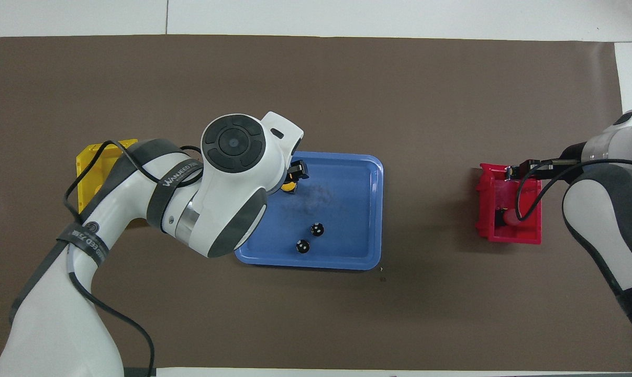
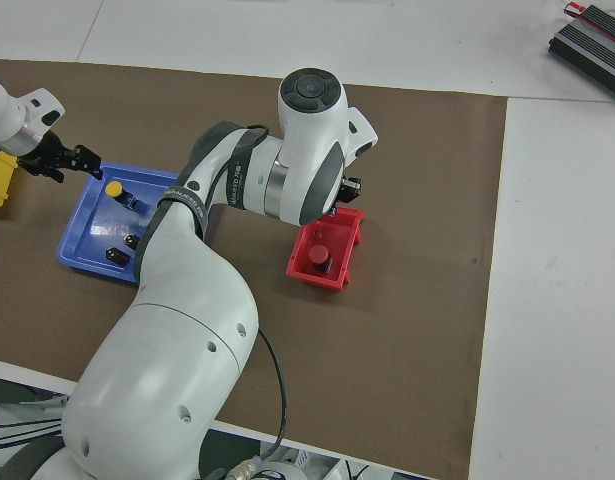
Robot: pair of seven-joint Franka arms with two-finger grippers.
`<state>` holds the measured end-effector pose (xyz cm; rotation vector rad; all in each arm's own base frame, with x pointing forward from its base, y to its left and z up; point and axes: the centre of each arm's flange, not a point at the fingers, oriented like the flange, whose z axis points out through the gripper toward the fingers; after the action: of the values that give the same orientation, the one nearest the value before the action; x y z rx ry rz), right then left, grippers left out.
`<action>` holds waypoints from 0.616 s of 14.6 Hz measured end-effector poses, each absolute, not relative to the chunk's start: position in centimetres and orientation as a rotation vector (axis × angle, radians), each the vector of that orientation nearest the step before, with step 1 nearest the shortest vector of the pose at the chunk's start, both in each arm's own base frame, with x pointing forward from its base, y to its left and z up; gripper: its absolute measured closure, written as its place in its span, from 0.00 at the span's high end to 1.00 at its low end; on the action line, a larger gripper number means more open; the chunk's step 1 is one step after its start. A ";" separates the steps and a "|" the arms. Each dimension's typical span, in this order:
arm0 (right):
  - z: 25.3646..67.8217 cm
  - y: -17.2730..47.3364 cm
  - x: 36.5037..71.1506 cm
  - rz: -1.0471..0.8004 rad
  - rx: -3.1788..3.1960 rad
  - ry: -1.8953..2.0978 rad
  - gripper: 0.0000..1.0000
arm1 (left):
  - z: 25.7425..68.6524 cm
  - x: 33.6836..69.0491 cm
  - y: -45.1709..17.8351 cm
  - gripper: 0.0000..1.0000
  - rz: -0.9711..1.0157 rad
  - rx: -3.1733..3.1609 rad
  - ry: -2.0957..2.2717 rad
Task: Sort red and yellow buttons by color
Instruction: 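Grasp the last yellow button with the left gripper while the right gripper releases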
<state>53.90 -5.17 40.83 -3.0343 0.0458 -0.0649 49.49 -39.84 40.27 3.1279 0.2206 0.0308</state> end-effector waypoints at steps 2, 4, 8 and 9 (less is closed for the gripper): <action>39.8 -5.1 53.4 -0.043 -3.034 0.043 0.40 | 38.4 49.3 -41.3 1.00 0.058 3.143 0.209; 39.3 -5.1 53.1 -0.028 -3.034 0.045 0.40 | 37.6 49.9 -41.8 0.96 0.079 3.140 0.208; 38.3 -5.1 52.6 0.002 -3.039 0.032 0.40 | 37.3 51.0 -41.1 0.84 0.101 3.129 0.234; 38.2 -5.1 52.5 0.002 -3.046 0.023 0.40 | 37.3 51.1 -41.1 0.82 0.105 3.127 0.236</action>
<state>52.54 -5.11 38.17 -3.0460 0.0227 0.0017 51.06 -41.10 37.27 3.1267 0.2363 0.1048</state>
